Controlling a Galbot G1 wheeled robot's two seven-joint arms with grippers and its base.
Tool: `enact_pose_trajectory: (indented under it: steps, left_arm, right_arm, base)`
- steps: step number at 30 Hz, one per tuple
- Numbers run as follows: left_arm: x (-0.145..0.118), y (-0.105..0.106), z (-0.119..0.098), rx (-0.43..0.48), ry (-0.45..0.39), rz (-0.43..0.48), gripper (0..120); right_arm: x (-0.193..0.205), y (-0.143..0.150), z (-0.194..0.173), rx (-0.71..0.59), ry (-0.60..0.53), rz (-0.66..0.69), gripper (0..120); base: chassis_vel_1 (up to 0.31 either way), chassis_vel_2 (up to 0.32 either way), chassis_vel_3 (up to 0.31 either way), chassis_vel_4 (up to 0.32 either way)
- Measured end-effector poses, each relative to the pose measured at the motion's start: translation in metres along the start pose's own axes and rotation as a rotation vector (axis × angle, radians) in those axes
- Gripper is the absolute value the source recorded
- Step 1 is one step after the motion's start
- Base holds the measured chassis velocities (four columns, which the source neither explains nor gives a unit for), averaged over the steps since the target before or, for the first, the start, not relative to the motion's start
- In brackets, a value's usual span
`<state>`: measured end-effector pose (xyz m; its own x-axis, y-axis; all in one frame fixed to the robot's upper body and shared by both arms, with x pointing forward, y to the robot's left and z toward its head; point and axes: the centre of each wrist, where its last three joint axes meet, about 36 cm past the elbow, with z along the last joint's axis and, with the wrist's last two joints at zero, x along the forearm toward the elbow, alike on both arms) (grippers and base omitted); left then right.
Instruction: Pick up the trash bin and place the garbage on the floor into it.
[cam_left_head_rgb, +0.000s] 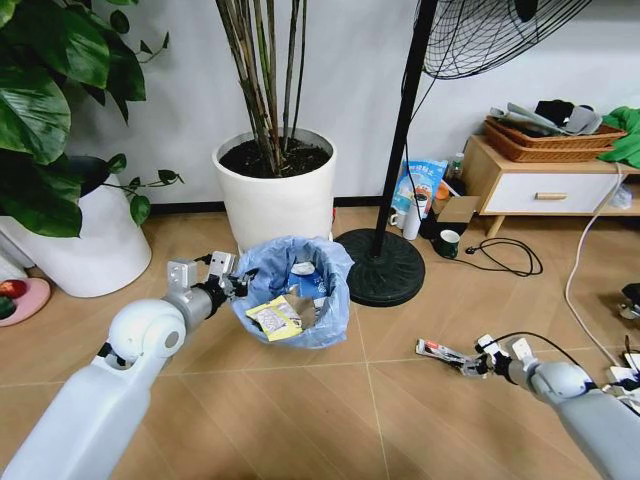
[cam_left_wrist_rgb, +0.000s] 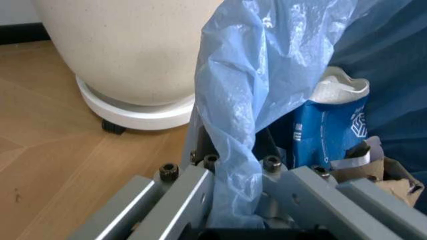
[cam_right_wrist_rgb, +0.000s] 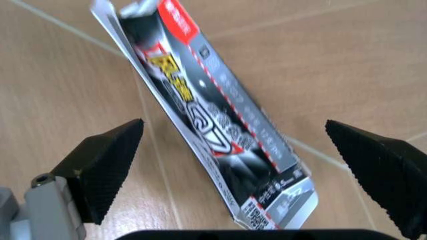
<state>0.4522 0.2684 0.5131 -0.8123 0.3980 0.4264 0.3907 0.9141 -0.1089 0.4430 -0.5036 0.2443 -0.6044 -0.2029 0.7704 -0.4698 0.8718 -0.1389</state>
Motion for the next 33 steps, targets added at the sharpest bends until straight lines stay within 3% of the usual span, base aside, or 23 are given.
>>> enact_pose_trajectory:
  steps: [26, 33]
  left_arm:
    - [-0.005, 0.002, -0.006, -0.008, -0.003, 0.01, 0]
    - [-0.006, 0.001, -0.005, -0.006, -0.003, 0.013, 0]
  right_arm:
    - [-0.045, 0.001, -0.007, -0.079, -0.001, 0.125, 88]
    - [-0.052, 0.008, -0.009, -0.072, 0.002, 0.11, 60]
  base:
    - [0.0, 0.0, 0.0, 0.0]
    - [0.0, 0.0, 0.0, 0.0]
